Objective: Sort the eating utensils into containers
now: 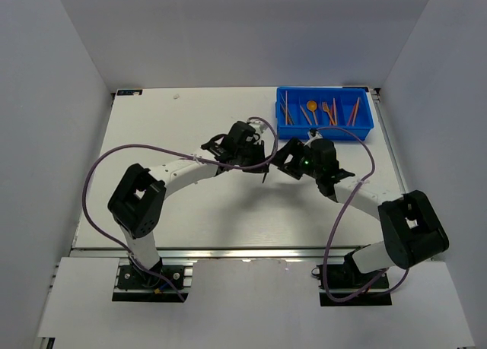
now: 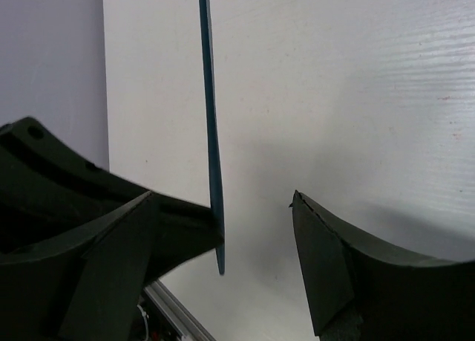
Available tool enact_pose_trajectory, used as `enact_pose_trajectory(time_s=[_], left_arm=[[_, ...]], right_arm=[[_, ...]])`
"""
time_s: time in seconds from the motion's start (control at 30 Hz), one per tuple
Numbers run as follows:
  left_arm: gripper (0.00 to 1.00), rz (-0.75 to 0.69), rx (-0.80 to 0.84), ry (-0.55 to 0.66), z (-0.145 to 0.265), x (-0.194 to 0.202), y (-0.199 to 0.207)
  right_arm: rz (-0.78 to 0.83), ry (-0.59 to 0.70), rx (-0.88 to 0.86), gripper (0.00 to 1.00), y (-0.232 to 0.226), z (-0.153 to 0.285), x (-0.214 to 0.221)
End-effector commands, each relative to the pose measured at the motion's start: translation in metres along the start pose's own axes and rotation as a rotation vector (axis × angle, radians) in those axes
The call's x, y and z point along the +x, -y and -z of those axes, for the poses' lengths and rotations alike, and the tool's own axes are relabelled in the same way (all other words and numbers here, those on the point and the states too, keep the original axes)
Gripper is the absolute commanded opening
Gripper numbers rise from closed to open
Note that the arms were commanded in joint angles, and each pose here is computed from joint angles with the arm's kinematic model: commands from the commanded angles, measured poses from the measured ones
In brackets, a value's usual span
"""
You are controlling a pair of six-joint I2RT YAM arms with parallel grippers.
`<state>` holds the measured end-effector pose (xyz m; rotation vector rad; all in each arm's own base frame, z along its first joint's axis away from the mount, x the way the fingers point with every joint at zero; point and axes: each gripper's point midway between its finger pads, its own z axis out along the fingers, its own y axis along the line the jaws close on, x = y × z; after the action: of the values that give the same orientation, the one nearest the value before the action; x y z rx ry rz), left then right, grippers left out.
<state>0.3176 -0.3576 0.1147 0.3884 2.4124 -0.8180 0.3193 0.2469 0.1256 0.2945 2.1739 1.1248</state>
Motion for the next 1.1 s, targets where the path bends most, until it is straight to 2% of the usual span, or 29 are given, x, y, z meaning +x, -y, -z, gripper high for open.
enact_pose_trajectory(time_s=[0.0,0.13,0.23,0.27,0.3,0.33,0.37,0.4,0.43,0.47,0.5,0.6,0.63,0.7,0.73,0.77,0.8,0.83,0.87,0.93,0.97,1.0,1.07], left_arm=[[0.0,-0.019,0.106,0.025,0.01,-0.005,0.035],[0.0,-0.023,0.111,0.022,0.01,-0.002,0.039],[0.0,-0.022,0.117,0.021,0.011,-0.002,0.041],[0.0,-0.022,0.118,0.022,0.011,-0.003,0.042],[0.0,-0.023,0.12,0.026,0.011,-0.004,0.042],[0.0,-0.024,0.119,0.03,0.012,-0.006,0.043],[0.0,-0.022,0.113,0.032,0.012,-0.007,0.042],[0.08,-0.024,0.097,0.045,0.012,-0.011,0.041],[0.23,-0.024,0.078,0.048,0.014,-0.013,0.038],[0.71,-0.022,0.059,0.056,0.016,-0.015,0.036],[0.97,-0.028,0.046,0.076,0.022,-0.021,0.036],[0.98,-0.041,-0.11,0.165,0.052,-0.044,0.018],[0.98,-0.051,-0.256,0.2,0.067,-0.052,-0.005],[0.98,-0.074,-0.367,0.243,0.095,-0.059,-0.021],[0.98,-0.11,-0.453,0.265,0.12,-0.059,-0.035],[0.98,-0.131,-0.493,0.266,0.131,-0.056,-0.043],[0.98,-0.155,-0.538,0.248,0.142,-0.048,-0.053],[0.98,-0.181,-0.557,0.269,0.16,-0.047,-0.056],[0.98,-0.203,-0.619,0.242,0.165,-0.029,-0.075],[0.98,-0.222,-0.623,0.27,0.181,-0.018,-0.082],[0.98,-0.234,-0.642,0.231,0.176,0.005,-0.098],[0.98,-0.238,-0.637,0.234,0.175,0.013,-0.102],[0.98,-0.241,-0.624,0.262,0.175,0.021,-0.107]], right_arm=[[0.019,0.075,-0.053,0.76,-0.023,-0.01,-0.025],[0.018,0.095,-0.019,0.72,-0.016,-0.017,-0.03],[0.031,0.096,-0.021,0.64,-0.017,-0.021,-0.032],[0.037,0.096,-0.025,0.53,-0.018,-0.021,-0.033],[0.04,0.09,-0.035,0.46,-0.02,-0.022,-0.033],[0.044,0.087,-0.041,0.29,-0.021,-0.023,-0.033],[0.056,0.081,-0.047,0.19,-0.022,-0.022,-0.032],[0.065,0.075,-0.059,0.11,-0.025,-0.021,-0.031],[0.076,0.075,-0.059,0.02,-0.025,-0.02,-0.032],[0.085,0.072,-0.052,0.0,-0.024,-0.019,-0.031],[0.124,0.086,-0.042,0.0,-0.024,-0.016,-0.036],[0.187,0.102,0.046,0.0,-0.006,-0.011,-0.06],[0.276,0.143,0.064,0.0,-0.008,-0.008,-0.093],[0.318,0.082,0.201,0.0,0.026,-0.009,-0.108],[0.392,0.089,0.257,0.0,0.045,-0.003,-0.134],[0.418,0.09,0.3,0.0,0.038,0.003,-0.162],[0.413,0.095,0.397,0.0,0.068,0.004,-0.184],[0.468,0.106,0.428,0.0,0.074,0.007,-0.203],[0.502,0.177,0.439,0.0,0.06,0.012,-0.24],[0.502,0.215,0.526,0.0,0.086,0.016,-0.276],[0.526,0.239,0.543,0.0,0.088,0.018,-0.292],[0.536,0.298,0.594,0.0,0.089,0.018,-0.324],[0.574,0.339,0.642,0.0,0.095,0.021,-0.358]])
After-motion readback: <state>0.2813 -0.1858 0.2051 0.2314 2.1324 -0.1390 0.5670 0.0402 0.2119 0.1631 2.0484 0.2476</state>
